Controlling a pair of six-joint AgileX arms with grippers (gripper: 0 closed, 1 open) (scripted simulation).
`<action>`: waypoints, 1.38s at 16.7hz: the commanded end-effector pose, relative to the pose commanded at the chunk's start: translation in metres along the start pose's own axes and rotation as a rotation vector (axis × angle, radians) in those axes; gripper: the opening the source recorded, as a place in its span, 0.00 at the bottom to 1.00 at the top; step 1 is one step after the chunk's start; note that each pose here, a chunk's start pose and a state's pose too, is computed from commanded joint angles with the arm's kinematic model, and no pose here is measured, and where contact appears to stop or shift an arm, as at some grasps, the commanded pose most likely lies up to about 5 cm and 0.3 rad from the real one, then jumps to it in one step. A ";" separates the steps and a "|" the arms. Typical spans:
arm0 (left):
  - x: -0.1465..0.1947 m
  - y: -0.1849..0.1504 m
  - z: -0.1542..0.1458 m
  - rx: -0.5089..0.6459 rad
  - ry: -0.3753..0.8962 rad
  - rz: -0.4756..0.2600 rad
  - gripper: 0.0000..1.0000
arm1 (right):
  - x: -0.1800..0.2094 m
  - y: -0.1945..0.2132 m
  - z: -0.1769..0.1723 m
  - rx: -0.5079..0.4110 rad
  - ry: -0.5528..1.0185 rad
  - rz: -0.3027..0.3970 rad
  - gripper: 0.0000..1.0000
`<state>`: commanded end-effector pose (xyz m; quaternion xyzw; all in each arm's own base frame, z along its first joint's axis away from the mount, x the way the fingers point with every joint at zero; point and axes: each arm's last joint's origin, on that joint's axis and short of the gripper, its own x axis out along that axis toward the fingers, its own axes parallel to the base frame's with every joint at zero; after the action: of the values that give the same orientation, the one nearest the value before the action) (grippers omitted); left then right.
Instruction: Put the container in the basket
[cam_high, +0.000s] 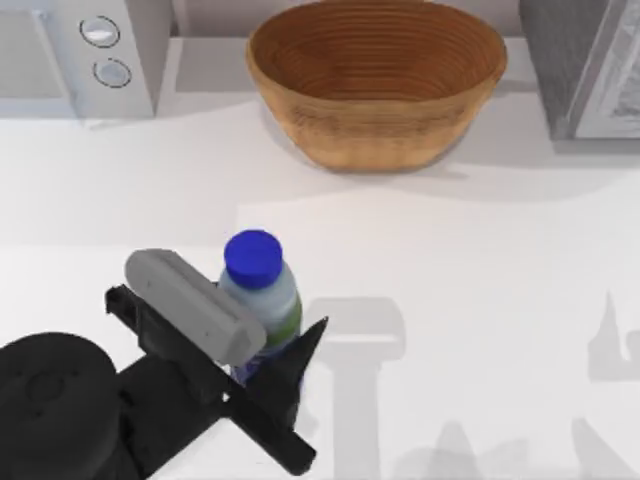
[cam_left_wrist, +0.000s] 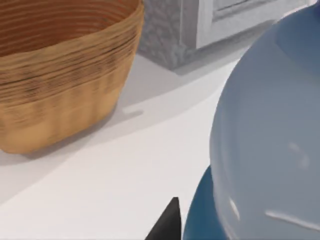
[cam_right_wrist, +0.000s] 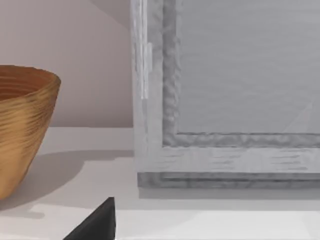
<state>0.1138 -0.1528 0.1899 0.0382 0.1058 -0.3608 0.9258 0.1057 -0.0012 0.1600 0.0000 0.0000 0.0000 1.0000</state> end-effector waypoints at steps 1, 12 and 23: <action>0.009 -0.001 0.013 -0.005 0.004 0.025 0.00 | 0.000 0.000 0.000 0.000 0.000 0.000 1.00; 0.195 0.011 0.162 -0.079 0.007 0.444 0.00 | 0.000 0.000 0.000 0.000 0.000 0.000 1.00; 0.279 0.054 0.189 -0.127 -0.017 0.672 0.00 | 0.000 0.000 0.000 0.000 0.000 0.000 1.00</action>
<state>0.3822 -0.3254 0.3109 0.0101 0.1019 -0.0284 0.9943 0.1057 -0.0012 0.1600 0.0000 0.0000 0.0000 1.0000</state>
